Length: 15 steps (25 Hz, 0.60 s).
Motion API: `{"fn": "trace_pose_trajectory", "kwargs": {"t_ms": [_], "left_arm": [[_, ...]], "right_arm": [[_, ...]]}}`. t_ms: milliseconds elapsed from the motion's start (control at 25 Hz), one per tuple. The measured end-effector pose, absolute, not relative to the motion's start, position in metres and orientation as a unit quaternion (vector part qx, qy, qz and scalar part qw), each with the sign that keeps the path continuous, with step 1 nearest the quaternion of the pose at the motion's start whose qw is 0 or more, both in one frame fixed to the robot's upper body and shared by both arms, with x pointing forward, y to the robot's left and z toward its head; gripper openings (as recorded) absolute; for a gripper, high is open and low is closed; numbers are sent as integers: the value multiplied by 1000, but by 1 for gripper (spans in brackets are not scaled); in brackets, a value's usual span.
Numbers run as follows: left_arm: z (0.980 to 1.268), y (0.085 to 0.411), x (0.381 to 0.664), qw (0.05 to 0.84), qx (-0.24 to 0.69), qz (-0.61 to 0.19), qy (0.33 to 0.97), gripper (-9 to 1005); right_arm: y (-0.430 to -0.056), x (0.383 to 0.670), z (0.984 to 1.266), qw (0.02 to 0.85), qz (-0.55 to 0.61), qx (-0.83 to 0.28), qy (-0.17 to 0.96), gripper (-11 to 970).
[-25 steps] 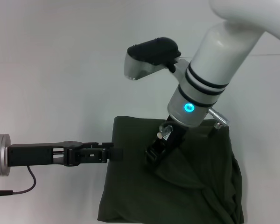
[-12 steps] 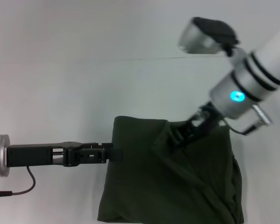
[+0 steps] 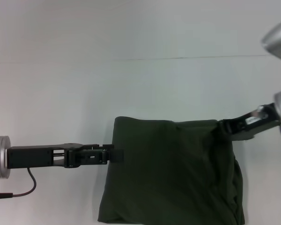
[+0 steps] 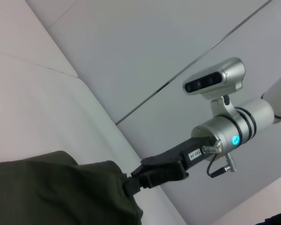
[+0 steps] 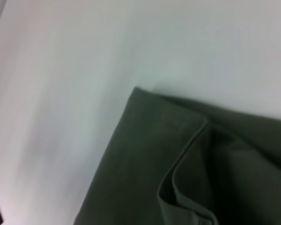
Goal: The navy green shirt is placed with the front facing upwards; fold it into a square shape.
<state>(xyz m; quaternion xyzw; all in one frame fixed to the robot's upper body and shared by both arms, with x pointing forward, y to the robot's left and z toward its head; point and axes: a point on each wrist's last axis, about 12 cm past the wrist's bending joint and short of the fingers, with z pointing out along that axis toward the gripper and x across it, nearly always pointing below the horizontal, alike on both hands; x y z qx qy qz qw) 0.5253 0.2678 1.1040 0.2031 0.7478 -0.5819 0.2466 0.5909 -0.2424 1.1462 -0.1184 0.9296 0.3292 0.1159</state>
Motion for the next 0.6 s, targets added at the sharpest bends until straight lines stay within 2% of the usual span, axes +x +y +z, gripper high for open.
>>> {"fn": "trace_pose_trajectory", "kwargs": {"t_ms": [320, 600], "left_arm": [[1102, 266, 524, 242, 200, -586, 747, 929], [1100, 264, 523, 238, 196, -590, 746, 930]], "right_arm": [[-283, 584, 1133, 135, 330, -61, 932, 21], [-303, 586, 1111, 140, 314, -22, 939, 21]]}}
